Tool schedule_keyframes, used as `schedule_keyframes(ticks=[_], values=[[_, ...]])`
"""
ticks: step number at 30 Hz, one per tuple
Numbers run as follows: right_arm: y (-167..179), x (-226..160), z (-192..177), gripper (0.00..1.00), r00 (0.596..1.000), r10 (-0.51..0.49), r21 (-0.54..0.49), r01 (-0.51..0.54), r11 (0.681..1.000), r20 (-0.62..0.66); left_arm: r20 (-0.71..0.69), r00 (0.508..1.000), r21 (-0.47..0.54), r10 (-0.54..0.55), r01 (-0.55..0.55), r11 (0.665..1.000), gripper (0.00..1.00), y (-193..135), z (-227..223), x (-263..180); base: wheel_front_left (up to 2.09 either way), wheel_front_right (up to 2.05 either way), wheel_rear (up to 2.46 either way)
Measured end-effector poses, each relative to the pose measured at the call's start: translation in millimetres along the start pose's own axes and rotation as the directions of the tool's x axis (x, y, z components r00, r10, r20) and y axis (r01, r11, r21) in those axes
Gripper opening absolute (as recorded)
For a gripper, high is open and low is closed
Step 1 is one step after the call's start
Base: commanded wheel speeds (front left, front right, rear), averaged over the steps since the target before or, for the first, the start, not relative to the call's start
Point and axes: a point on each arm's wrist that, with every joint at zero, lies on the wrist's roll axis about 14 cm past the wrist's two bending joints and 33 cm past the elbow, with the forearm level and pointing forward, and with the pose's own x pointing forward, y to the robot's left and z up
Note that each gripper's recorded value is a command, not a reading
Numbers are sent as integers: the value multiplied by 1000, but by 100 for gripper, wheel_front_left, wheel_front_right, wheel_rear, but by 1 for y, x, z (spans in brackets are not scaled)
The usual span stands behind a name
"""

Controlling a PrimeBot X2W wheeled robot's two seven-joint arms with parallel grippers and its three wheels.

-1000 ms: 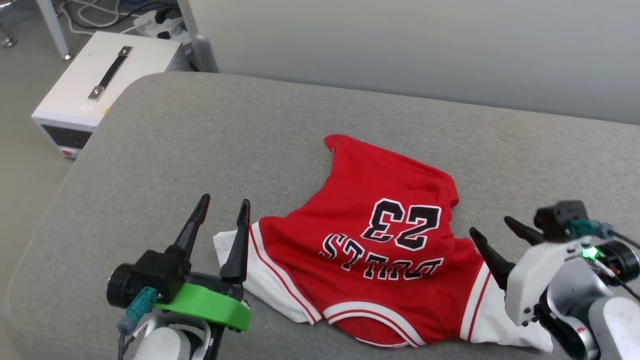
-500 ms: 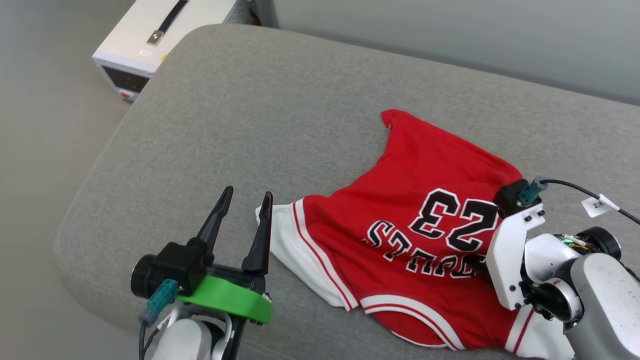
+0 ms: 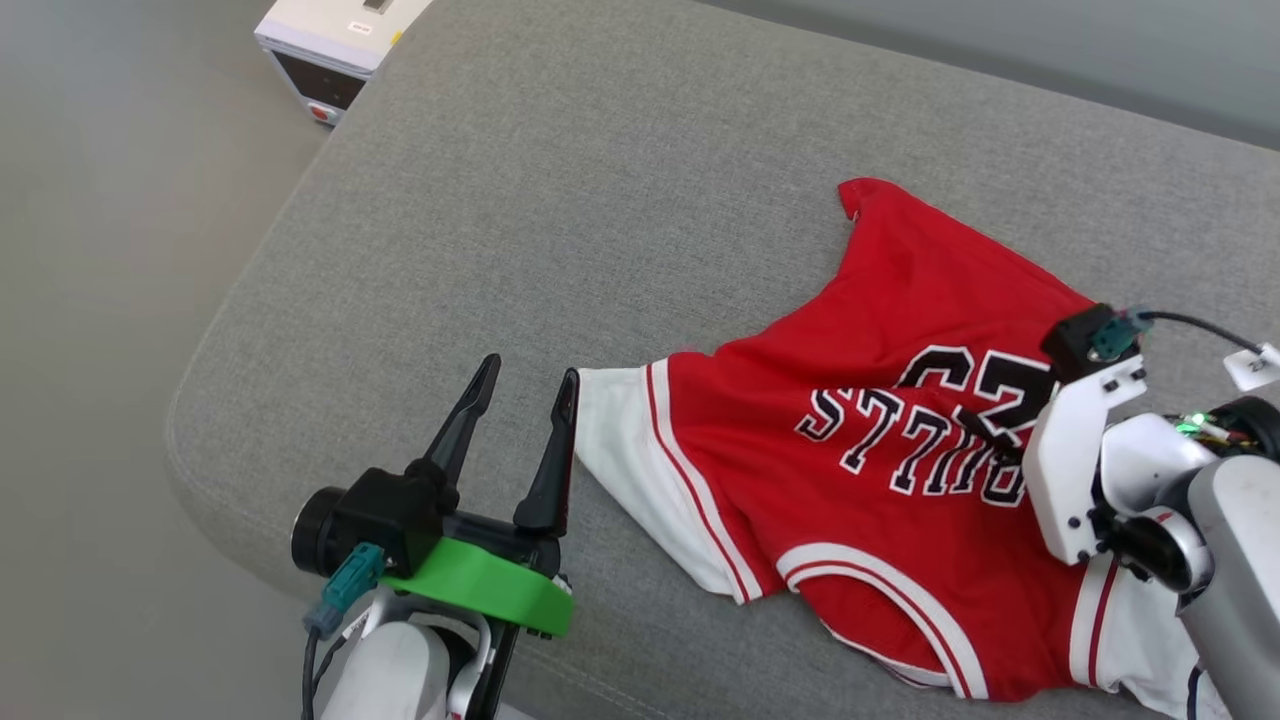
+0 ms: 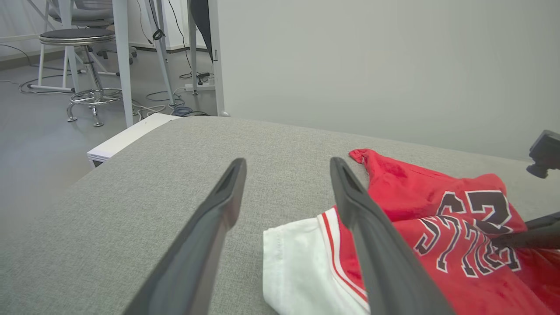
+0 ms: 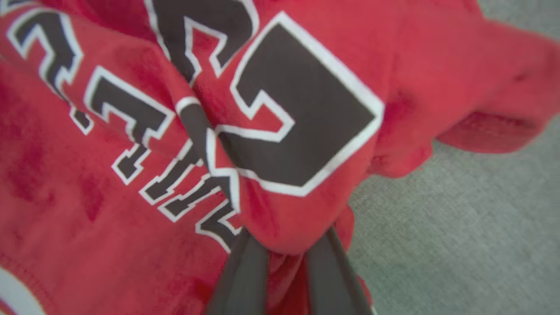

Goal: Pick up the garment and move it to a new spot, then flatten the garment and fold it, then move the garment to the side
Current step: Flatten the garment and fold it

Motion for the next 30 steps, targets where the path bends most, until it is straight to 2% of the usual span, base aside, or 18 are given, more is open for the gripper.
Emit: schedule_keyframes(ticks=[4, 8, 13, 16, 17, 18, 23, 26, 30], values=[[-24, -3, 10, 0, 998, -60, 14, 59, 998, 33, -2, 1000, -1, 0, 0, 1000, 100, 0, 0, 0, 0, 0, 0], [-64, -14, 16, 0, 986, -161, 22, 160, 987, 49, -1, 1000, -3, -6, 6, 1000, 100, -2, 0, 0, 0, 0, 0], [-105, -24, 22, 0, 959, -275, -16, 277, 961, 75, -10, 1000, -5, -16, 16, 1000, 100, -6, -4, 1, 0, 0, 0], [-114, -21, 25, 0, 950, -297, -46, 302, 952, 94, -14, 1000, -7, -18, 18, 1000, 100, -7, -5, 2, 0, 0, 0], [-114, -19, 24, 34, 950, -297, -47, 302, 952, 95, -12, 1000, -7, -19, 19, 1000, 100, -7, -4, 2, 0, 0, 0], [-113, -18, 24, 100, 950, -296, -49, 302, 952, 102, -11, 1000, -7, -19, 19, 1000, 100, -7, -4, 2, 0, 0, 0], [-109, -19, 32, 100, 942, -287, 2, 291, 957, 173, -6, 1000, -11, -21, 21, 1000, 100, -7, -3, 0, 0, 0, 0], [-99, -25, 45, 100, 929, -264, 58, 258, 964, 258, 5, 1000, -15, -26, 26, 1000, 100, -8, 1, -1, 0, 0, 0], [-91, -46, 66, 100, 877, -256, 117, 228, 967, 407, 31, 999, -30, -26, 26, 999, 100, -7, 8, -1, 0, 0, 0]])
